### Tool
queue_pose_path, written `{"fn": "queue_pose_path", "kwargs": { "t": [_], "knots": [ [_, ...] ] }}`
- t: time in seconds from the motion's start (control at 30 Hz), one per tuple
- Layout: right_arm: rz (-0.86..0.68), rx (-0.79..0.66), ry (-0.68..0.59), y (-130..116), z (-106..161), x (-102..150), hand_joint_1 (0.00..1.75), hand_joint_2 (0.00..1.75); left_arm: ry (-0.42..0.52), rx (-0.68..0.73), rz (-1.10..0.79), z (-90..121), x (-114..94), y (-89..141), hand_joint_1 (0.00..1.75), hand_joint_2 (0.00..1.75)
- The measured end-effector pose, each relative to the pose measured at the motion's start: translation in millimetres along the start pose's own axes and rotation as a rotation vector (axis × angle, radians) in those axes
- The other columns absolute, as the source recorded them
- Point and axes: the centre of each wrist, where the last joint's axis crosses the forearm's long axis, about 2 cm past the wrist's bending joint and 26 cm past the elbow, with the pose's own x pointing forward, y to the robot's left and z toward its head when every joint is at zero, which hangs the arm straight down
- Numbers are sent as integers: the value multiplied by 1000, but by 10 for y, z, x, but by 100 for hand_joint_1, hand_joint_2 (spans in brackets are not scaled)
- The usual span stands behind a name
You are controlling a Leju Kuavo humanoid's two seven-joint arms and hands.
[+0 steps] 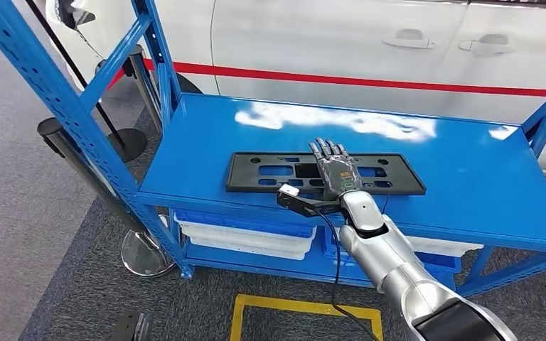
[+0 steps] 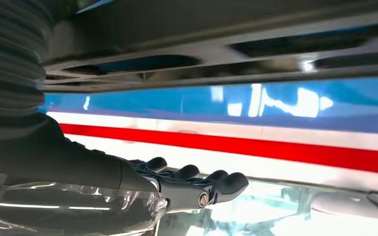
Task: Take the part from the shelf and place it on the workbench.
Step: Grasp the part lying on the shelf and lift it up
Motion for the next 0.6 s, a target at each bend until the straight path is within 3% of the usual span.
{"fn": "queue_pose_path", "kwargs": {
  "t": [0.03,0.17,0.6],
  "knots": [
    [0,-1,0,-3,-2,-1,0,175,-1,1,-1,-2,2,4,0,0],
    [0,1,-1,0,1,-4,175,175,0,1,-3,0,-1,11,0,0],
    [5,34,-21,145,119,44,175,175,1,3,-17,3,-9,38,0,0]
  ]
}}
